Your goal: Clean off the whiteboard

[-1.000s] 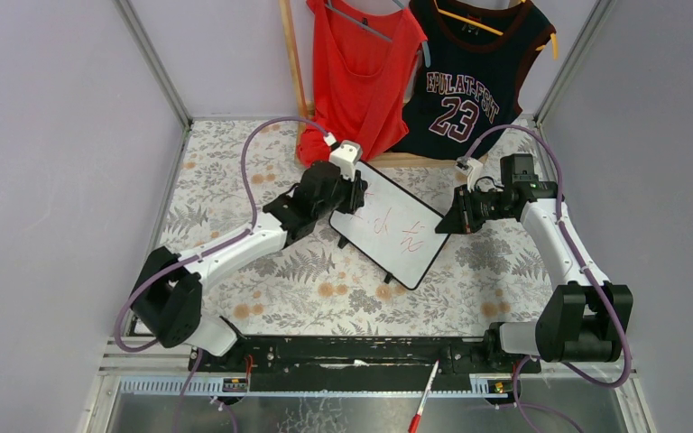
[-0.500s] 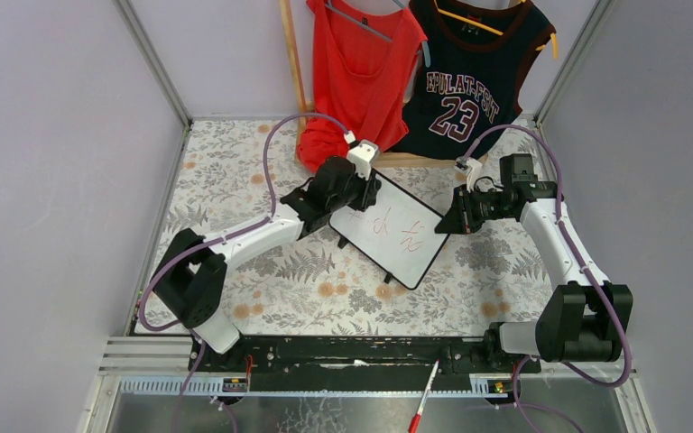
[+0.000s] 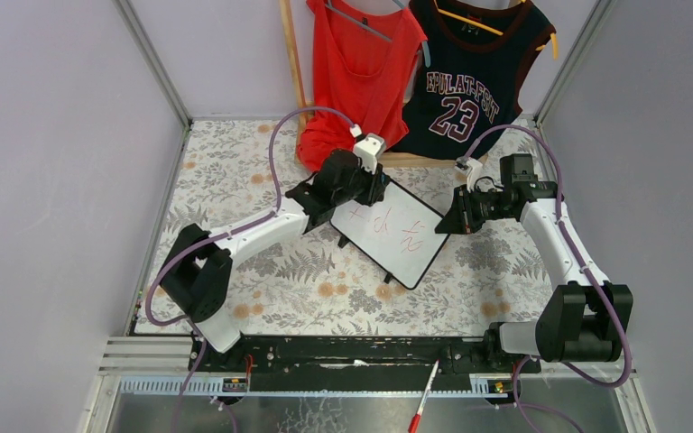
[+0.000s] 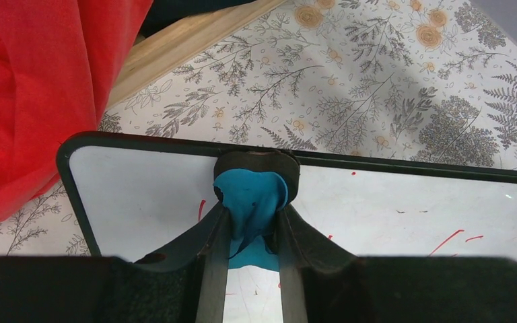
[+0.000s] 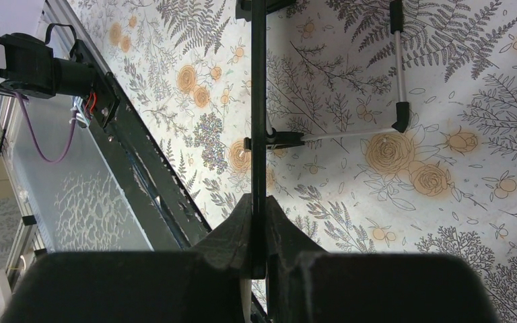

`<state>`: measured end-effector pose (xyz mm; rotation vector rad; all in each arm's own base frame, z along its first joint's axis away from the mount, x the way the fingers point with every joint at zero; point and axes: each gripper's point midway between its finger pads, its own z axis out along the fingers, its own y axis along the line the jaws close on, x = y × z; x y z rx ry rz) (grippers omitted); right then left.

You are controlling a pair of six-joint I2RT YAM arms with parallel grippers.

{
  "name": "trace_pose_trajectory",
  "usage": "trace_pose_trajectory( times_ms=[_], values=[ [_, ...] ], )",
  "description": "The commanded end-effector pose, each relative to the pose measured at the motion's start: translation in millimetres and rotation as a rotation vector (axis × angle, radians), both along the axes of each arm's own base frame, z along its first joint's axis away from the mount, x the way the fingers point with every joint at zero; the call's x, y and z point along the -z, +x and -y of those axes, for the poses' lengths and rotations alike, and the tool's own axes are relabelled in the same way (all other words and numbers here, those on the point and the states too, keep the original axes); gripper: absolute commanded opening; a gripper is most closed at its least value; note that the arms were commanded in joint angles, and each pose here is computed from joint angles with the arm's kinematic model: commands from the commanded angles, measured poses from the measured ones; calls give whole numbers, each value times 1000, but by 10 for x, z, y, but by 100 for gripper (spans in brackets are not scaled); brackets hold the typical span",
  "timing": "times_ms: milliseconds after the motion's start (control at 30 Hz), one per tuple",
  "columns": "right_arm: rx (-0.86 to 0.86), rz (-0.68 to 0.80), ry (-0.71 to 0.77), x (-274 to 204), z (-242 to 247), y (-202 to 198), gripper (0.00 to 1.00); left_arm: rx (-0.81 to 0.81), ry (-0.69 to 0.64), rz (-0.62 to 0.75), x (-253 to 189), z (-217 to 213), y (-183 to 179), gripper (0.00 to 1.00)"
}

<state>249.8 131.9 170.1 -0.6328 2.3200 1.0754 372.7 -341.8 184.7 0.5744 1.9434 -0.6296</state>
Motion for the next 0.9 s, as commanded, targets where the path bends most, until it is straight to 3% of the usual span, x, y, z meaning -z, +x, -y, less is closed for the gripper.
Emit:
trace_pose_trajectory(
  times_ms=[0, 567, 867],
  values=[
    [-37, 17, 0, -33, -51, -43, 0, -17, -14, 55, -154, 86, 133, 0],
    [-40, 21, -1, -42, -55, -41, 0, -208, 90, 27, 97, -641, 535, 0],
    [-41, 21, -1, -41, -54, -38, 0, -154, 41, -24, 168, -440, 414, 0]
  ],
)
